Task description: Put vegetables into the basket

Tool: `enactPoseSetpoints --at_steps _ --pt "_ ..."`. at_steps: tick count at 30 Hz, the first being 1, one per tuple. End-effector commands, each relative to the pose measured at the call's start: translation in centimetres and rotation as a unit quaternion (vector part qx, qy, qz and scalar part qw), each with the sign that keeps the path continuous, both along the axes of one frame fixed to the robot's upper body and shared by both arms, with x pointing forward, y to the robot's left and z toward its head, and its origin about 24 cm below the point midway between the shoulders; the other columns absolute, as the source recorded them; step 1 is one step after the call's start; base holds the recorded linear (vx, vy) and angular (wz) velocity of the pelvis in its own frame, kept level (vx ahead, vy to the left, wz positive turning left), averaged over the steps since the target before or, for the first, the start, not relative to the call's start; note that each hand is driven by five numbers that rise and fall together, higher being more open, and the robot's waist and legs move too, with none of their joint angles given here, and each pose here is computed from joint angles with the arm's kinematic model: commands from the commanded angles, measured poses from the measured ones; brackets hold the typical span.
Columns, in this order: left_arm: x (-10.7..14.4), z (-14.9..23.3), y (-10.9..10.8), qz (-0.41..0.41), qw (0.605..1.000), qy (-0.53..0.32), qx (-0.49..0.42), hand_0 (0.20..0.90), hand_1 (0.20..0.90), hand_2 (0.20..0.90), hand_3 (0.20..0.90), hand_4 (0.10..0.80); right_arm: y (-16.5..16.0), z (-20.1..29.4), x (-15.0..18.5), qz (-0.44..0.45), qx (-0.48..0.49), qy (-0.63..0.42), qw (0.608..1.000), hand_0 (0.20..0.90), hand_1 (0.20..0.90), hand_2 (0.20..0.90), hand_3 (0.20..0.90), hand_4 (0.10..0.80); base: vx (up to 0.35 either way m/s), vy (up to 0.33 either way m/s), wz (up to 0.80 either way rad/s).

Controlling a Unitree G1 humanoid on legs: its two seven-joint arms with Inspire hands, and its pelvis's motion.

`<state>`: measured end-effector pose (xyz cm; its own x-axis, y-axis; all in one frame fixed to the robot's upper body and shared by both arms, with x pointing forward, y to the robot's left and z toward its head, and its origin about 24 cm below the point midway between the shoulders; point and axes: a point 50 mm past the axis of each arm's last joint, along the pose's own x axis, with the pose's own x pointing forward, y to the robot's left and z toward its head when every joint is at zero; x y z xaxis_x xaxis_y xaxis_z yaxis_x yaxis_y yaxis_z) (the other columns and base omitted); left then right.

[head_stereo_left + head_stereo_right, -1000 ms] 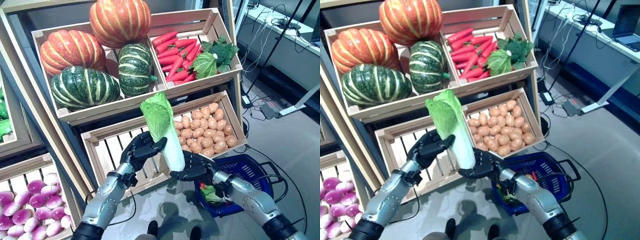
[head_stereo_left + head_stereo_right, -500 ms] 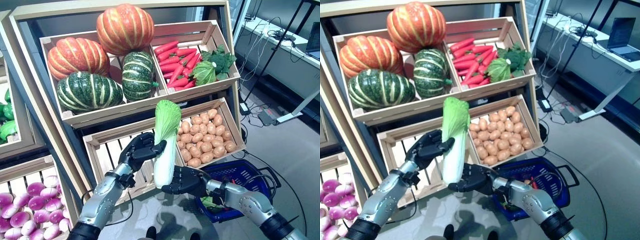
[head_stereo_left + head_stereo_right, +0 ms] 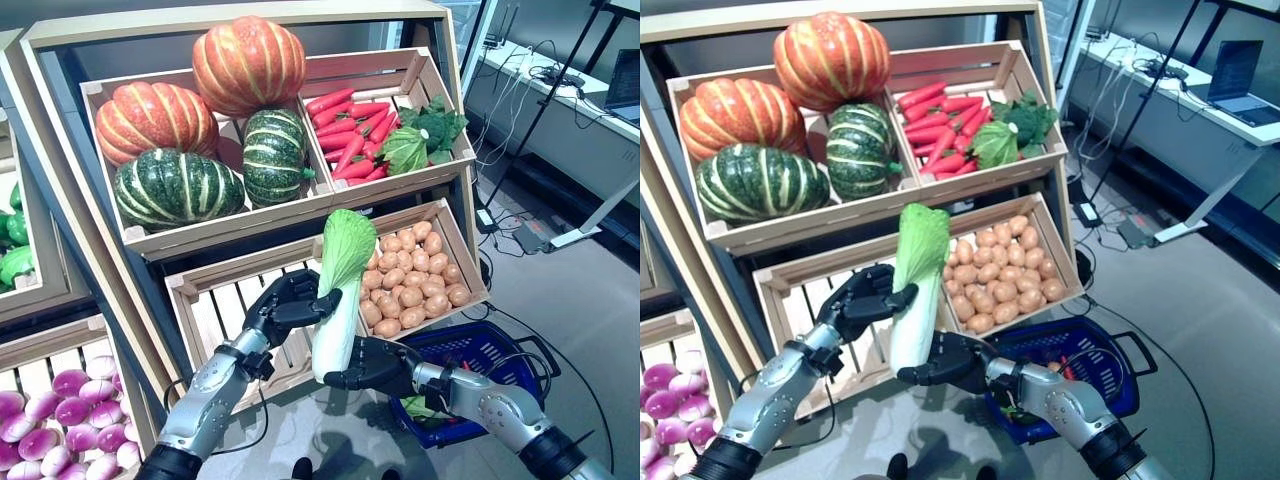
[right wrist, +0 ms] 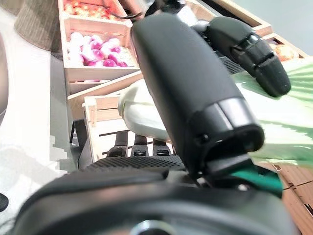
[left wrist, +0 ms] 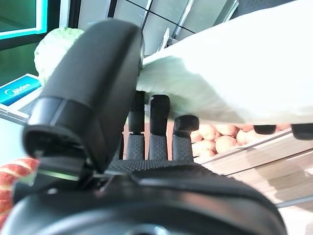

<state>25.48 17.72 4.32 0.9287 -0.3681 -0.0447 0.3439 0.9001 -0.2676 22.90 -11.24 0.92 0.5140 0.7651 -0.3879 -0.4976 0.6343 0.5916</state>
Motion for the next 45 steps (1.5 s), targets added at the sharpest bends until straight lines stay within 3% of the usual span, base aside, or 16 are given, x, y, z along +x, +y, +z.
enactPoseSetpoints --at_steps 1,8,9,10,11,30,32,42,45 --pt "2.0 4.2 -2.8 -0.063 0.990 -0.121 -0.024 0.300 0.300 0.300 0.300 0.400 5.2 6.6 1.8 0.012 0.217 -0.061 0.974 0.900 0.900 0.900 0.900 0.800 0.000 0.000 0.00" --pt "2.0 4.3 -2.9 -0.058 0.990 -0.125 -0.028 0.300 0.300 0.300 0.300 0.400 5.6 6.8 2.0 -0.035 0.260 -0.027 0.965 0.900 0.900 0.900 0.900 0.800 0.000 0.000 0.00" --pt "2.0 4.2 -2.9 -0.058 0.990 -0.125 -0.029 0.300 0.300 0.300 0.300 0.400 5.6 6.9 2.1 -0.040 0.266 -0.021 0.963 0.787 0.787 0.787 0.787 0.725 0.000 0.000 0.00" --pt "2.1 4.3 -3.0 -0.057 0.990 -0.125 -0.031 0.300 0.300 0.300 0.300 0.400 5.7 6.9 2.1 -0.046 0.274 -0.012 0.961 0.493 0.493 0.493 0.493 0.529 0.000 0.000 0.00" --pt "2.1 4.3 -3.1 -0.057 0.990 -0.127 -0.031 0.300 0.300 0.300 0.300 0.400 5.9 6.9 2.2 -0.057 0.284 -0.002 0.957 0.300 0.300 0.300 0.300 0.400 0.000 0.000 0.00" --pt "2.2 4.6 -3.5 -0.058 0.990 -0.129 -0.028 0.300 0.300 0.300 0.300 0.400 6.0 7.0 2.5 -0.086 0.304 0.012 0.949 0.300 0.300 0.300 0.300 0.400 0.000 0.000 0.00" --pt "2.2 4.6 -3.4 -0.056 0.990 -0.128 -0.031 0.900 0.900 0.900 0.900 0.800 5.7 7.3 2.7 -0.091 0.314 0.001 0.945 0.300 0.300 0.300 0.300 0.400 0.000 0.000 0.00" --pt "1.9 4.8 -3.0 -0.072 0.988 -0.121 -0.058 0.900 0.900 0.900 0.900 0.800 1.7 9.9 3.9 -0.167 0.339 -0.110 0.919 0.300 0.300 0.300 0.300 0.400 0.000 0.000 0.00" --pt "2.1 4.8 -2.8 -0.072 0.988 -0.118 -0.073 0.900 0.900 0.900 0.900 0.800 -0.2 10.6 4.4 -0.224 0.351 -0.138 0.899 0.300 0.300 0.300 0.300 0.400 -0.008 0.010 -0.05"
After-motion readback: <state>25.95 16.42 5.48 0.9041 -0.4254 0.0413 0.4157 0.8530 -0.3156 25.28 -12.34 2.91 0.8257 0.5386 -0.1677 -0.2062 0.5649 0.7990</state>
